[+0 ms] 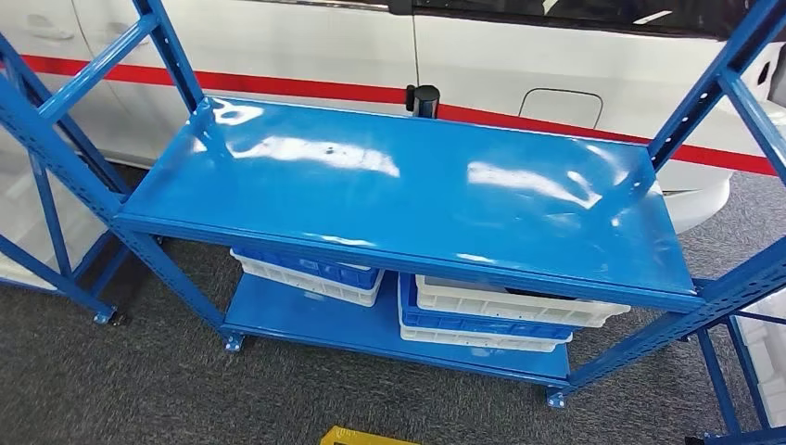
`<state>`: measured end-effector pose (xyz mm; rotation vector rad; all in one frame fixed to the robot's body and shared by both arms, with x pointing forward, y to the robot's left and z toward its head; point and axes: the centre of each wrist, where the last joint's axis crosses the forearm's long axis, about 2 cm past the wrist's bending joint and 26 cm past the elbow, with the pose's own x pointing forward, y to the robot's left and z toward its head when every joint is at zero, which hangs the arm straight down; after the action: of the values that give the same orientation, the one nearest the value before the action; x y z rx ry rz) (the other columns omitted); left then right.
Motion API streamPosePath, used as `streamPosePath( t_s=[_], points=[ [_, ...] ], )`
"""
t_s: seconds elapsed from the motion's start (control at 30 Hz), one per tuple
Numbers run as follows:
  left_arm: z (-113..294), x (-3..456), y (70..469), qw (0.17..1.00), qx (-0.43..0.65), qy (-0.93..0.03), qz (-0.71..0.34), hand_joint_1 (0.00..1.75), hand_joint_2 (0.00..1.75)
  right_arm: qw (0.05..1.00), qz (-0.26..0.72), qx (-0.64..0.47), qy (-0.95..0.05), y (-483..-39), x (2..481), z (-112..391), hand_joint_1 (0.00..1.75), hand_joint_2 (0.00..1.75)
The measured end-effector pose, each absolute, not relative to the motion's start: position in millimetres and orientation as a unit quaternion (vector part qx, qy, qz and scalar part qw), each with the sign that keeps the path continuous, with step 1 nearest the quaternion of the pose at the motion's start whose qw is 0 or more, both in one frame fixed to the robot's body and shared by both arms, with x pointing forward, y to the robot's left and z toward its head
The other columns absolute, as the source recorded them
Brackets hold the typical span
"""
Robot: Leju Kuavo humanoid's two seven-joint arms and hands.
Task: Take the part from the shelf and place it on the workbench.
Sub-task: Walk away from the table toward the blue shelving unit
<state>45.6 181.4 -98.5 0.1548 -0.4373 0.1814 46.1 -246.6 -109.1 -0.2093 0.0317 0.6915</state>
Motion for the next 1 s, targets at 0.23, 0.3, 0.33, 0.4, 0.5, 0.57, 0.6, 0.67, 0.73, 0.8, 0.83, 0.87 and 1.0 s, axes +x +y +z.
streamPosePath(
  t_s=[0.23,0.3,0.33,0.4,0.5,0.57,0.6,0.67,0.73,0.8,0.83,0.87,1.0],
  points=[
    [-98.1,45.1,182.3,0.973,0.116,-0.178,0.087,0.00,1.75,0.943,0.312,-0.113,0.012,-251.0,40.9,-110.0,0.00,1.75],
    [-98.2,45.3,183.6,0.974,0.124,-0.167,0.085,0.00,1.75,0.945,0.306,-0.113,0.013,-251.2,41.3,-109.9,0.00,1.75],
    [-98.5,45.3,185.6,0.975,0.128,-0.163,0.083,0.00,1.75,0.946,0.302,-0.113,0.014,-251.2,41.1,-109.9,0.00,1.75],
    [-99.7,45.2,191.6,0.975,0.134,-0.158,0.079,0.00,1.31,0.950,0.292,-0.110,0.017,-251.7,39.5,-110.2,0.00,0.87],
    [-101.9,43.8,201.9,0.976,0.135,-0.154,0.078,0.00,0.00,0.957,0.274,-0.100,0.018,-252.6,34.8,-110.7,0.00,0.00],
    [-103.3,41.9,208.7,0.976,0.133,-0.152,0.078,0.00,0.00,0.961,0.262,-0.092,0.015,-253.1,32.9,-111.0,0.00,0.00],
    [-104.1,40.8,212.4,0.977,0.132,-0.151,0.078,0.00,0.00,0.963,0.256,-0.088,0.013,-253.4,32.1,-111.1,0.00,0.00],
    [-105.4,38.4,219.6,0.977,0.131,-0.149,0.078,0.00,0.00,0.967,0.243,-0.080,0.007,-254.1,30.8,-111.2,0.00,0.00],
    [-106.6,36.3,226.0,0.978,0.128,-0.148,0.077,0.00,0.00,0.970,0.230,-0.073,0.002,-255.2,29.6,-111.4,0.00,0.00],
    [-107.5,34.7,232.0,0.978,0.125,-0.147,0.075,0.00,0.00,0.974,0.218,-0.066,-0.002,-256.6,27.4,-111.6,0.00,0.00],
    [-107.9,33.8,234.9,0.979,0.122,-0.146,0.075,0.00,0.00,0.975,0.211,-0.063,-0.005,-257.3,26.3,-111.8,0.00,0.00],
    [-108.4,32.8,237.7,0.979,0.120,-0.146,0.074,0.00,0.00,0.977,0.205,-0.059,-0.008,-258.1,25.5,-111.8,0.00,0.00],
    [-109.8,28.6,248.6,0.981,0.110,-0.144,0.069,0.00,0.00,0.983,0.178,-0.047,-0.020,-261.1,21.7,-112.2,0.00,0.00]
  ],
)
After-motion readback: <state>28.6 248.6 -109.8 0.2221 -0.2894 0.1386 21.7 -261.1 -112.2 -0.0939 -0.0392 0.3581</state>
